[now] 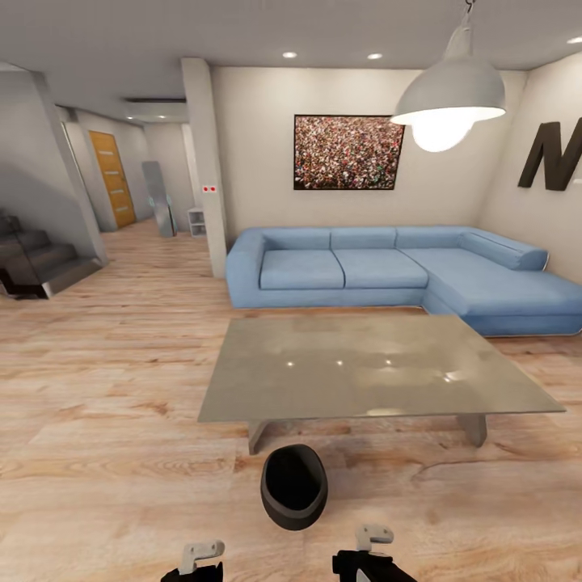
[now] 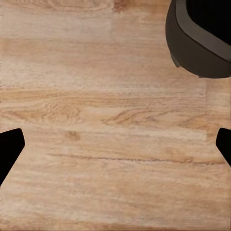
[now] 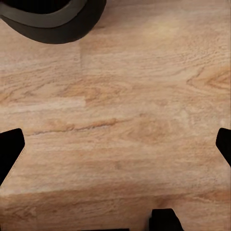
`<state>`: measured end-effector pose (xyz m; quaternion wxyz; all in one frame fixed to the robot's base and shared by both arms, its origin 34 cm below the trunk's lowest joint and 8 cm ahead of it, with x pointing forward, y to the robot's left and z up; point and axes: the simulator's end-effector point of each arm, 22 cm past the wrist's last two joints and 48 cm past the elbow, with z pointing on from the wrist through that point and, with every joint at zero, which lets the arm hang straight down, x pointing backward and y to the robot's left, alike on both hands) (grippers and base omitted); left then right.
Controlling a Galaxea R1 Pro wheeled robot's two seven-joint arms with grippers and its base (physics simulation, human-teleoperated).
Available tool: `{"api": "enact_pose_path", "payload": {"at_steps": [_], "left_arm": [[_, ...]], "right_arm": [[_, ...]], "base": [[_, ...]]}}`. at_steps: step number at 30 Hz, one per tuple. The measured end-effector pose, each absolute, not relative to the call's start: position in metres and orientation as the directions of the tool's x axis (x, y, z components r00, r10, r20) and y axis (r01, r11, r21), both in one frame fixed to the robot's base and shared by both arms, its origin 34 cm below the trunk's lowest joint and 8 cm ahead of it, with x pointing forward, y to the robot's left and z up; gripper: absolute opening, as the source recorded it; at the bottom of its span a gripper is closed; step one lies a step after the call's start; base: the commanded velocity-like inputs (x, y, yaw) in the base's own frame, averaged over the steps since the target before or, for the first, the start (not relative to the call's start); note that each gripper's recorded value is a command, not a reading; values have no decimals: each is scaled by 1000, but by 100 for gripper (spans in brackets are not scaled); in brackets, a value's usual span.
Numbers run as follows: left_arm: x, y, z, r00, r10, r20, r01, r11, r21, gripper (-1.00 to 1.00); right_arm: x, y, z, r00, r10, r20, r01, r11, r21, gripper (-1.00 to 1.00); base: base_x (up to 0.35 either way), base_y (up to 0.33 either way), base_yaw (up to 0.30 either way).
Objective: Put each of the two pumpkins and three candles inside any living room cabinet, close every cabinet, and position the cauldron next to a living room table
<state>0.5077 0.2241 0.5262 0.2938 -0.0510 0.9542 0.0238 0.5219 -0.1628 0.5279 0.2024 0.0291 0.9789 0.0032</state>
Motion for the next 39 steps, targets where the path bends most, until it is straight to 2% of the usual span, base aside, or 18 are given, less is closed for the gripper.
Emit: {"api": "enact_pose_path", "payload": {"at_steps": [18,31,39], "left_arm": [[507,224,526,-823,-81,-563,-109,994,16,100],[508,223,526,-823,-79,-563,-106,994,16,100],[499,223,521,-834,-70,-547,-99,995,23,100]], "right_arm": [[522,-163,528,-916,58,-396,56,998,18,100],[522,-163,528,-916,58,-396,56,998,18,100],[522,-162,528,-917,58,-396,55,998,18,100]], "base": [[97,-5,179],[156,-145,73],[43,-47,257]]}}
